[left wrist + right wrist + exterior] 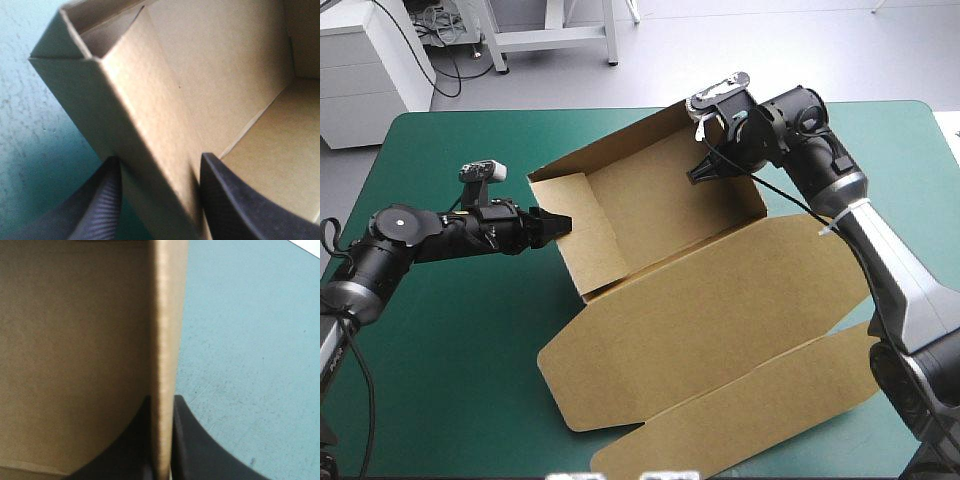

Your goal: Fold the box

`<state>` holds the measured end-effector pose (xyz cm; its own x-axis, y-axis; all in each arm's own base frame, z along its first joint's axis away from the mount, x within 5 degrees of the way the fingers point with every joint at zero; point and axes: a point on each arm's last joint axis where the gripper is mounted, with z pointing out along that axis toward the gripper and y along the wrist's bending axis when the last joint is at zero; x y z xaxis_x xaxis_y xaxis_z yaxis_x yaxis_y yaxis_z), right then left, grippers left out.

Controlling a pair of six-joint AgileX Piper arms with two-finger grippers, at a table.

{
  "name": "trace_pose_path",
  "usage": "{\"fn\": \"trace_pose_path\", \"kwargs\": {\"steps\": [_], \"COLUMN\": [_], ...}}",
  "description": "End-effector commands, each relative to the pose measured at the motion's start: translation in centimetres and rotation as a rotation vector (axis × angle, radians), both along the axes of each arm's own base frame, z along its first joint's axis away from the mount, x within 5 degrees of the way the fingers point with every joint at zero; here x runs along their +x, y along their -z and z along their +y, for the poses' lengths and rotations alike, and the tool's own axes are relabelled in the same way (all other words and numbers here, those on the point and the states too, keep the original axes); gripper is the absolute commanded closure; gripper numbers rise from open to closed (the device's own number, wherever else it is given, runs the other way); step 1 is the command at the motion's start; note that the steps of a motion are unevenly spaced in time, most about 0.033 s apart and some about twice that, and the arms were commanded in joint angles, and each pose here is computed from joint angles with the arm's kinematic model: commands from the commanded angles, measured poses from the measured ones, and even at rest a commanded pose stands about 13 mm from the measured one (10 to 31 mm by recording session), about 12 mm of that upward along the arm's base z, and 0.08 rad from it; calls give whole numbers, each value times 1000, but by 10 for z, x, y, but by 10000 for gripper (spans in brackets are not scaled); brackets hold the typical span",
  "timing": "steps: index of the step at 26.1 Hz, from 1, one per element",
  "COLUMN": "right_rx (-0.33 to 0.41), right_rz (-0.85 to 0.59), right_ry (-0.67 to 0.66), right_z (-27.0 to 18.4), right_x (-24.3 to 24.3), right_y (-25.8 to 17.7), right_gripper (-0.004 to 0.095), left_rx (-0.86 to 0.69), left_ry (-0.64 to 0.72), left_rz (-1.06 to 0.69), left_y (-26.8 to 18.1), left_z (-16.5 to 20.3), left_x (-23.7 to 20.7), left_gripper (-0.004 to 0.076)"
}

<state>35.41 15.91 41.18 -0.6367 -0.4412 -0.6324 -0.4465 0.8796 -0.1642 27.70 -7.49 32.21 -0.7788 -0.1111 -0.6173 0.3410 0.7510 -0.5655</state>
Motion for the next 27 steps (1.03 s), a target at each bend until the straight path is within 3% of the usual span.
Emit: {"fn": "trace_pose_path", "kwargs": {"steps": [1, 10, 16, 21, 24, 26, 27], "right_rx": [134, 169, 209, 235, 215, 207, 205], "right_rz": [-91, -87, -81, -67, -72, -64, -43], "right_ry": [-64, -52, -50, -84, -110, -97, -79], "right_z": [5, 7, 9, 20, 29, 32, 31], "right_x": [-22, -22, -22, -28, -33, -35, -36], "right_y": [-36, -36, -37, -37, -37, -36, -35], "right_gripper": [924, 923, 923, 923, 923, 924, 924], "left_rx": [-83, -126, 41, 43, 50, 103, 151], "left_ry": [-58, -102, -154, -156, -131, -84, -49], "left_rz": [-81, -56, -12, -28, -12, -3, -15], "left_y": [-23, -25, -13, -13, -10, -5, -6], "left_z": [-2, -2, -8, -41, -51, -58, -60], "left_x": [2, 3, 2, 10, 18, 22, 23], "left_gripper": [384, 384, 385, 391, 477, 702, 732]}}
